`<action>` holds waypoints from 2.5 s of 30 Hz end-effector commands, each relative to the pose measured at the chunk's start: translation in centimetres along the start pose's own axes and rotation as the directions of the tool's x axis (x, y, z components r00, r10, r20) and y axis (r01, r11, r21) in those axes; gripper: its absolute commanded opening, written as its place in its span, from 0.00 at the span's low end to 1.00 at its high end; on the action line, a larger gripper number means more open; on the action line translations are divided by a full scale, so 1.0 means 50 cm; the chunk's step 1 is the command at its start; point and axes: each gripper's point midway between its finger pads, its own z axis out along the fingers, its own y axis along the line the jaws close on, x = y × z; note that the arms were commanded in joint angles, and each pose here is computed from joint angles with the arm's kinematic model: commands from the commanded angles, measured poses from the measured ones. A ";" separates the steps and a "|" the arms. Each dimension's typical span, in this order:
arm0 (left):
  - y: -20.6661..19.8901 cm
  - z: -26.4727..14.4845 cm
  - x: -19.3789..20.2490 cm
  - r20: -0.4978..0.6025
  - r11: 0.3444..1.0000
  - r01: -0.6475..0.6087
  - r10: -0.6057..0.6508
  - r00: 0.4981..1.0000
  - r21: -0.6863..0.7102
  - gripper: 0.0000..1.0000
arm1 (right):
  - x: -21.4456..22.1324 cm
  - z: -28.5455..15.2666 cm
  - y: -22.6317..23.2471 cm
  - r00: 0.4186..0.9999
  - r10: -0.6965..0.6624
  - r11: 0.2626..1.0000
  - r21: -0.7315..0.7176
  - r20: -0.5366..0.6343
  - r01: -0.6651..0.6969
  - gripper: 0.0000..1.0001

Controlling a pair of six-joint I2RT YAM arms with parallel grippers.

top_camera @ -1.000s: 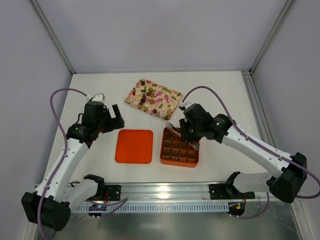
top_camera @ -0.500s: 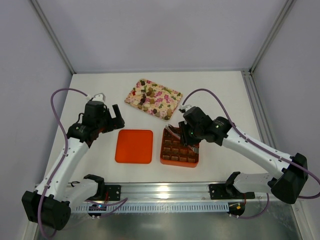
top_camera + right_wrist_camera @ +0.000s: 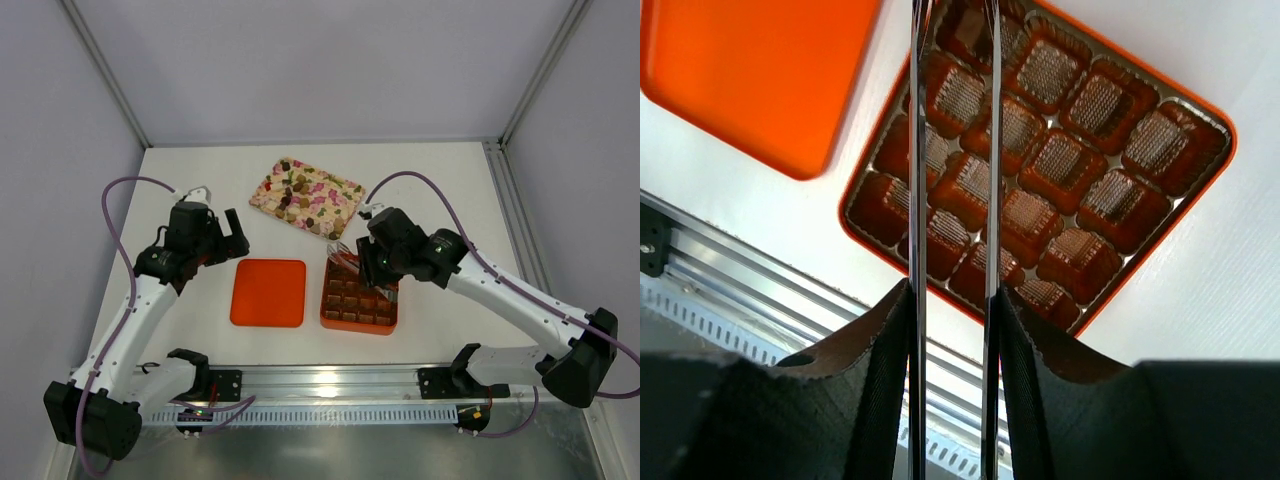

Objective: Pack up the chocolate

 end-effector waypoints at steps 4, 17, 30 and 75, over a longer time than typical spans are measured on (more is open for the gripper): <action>-0.010 -0.006 -0.017 0.027 1.000 0.012 -0.013 1.000 0.023 1.00 | -0.134 -0.048 0.051 0.988 -0.049 0.998 -0.032 0.147 0.054 0.40; -0.012 -0.006 -0.012 0.016 1.000 0.012 -0.012 1.000 0.028 1.00 | -0.379 0.093 0.060 0.983 -0.093 0.994 0.077 0.158 0.081 0.44; -0.017 -0.006 -0.010 0.011 0.999 0.011 -0.011 1.000 0.042 1.00 | -0.408 0.207 0.025 0.995 -0.050 0.994 0.106 0.084 0.041 0.48; -0.016 -0.009 -0.010 0.017 0.999 0.014 -0.015 1.000 0.042 1.00 | -0.402 0.143 0.011 0.992 -0.049 0.991 0.132 0.120 0.033 0.31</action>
